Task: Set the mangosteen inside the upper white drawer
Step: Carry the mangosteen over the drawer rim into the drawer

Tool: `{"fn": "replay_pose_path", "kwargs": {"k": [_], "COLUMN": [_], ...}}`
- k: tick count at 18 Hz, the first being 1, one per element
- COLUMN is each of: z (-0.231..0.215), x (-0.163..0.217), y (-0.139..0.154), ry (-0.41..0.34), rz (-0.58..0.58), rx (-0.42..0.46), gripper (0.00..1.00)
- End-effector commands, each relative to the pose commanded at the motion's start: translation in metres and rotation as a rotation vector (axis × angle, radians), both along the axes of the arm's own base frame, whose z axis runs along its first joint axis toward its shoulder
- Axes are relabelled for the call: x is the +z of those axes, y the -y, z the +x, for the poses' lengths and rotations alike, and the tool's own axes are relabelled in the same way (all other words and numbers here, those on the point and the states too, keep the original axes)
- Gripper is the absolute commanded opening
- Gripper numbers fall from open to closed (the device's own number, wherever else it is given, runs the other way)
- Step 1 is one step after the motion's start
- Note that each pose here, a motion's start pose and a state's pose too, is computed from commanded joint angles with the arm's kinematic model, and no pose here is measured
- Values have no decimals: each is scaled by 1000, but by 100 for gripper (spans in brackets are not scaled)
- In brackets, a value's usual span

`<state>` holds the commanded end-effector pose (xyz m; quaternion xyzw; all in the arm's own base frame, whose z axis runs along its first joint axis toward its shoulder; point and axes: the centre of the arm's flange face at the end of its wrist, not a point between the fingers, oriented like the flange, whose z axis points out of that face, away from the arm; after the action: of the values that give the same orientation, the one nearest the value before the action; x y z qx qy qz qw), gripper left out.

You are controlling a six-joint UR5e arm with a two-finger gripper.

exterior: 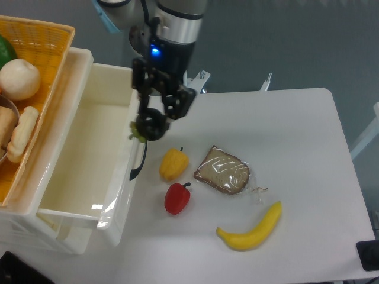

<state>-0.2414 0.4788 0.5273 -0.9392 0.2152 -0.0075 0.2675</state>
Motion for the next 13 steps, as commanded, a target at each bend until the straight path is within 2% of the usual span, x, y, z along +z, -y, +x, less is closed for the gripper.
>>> {"fn": "replay_pose_path", "kwargs": {"k": [6,10,13], "z": [29,44,44], "x": [-26,-29,-43], "y": [-15,-22,-30], "ry": [38,42,61], "rz": [-27,-32,-53], "rx": [-71,-101,-112], "gripper": [12,12,13]}}
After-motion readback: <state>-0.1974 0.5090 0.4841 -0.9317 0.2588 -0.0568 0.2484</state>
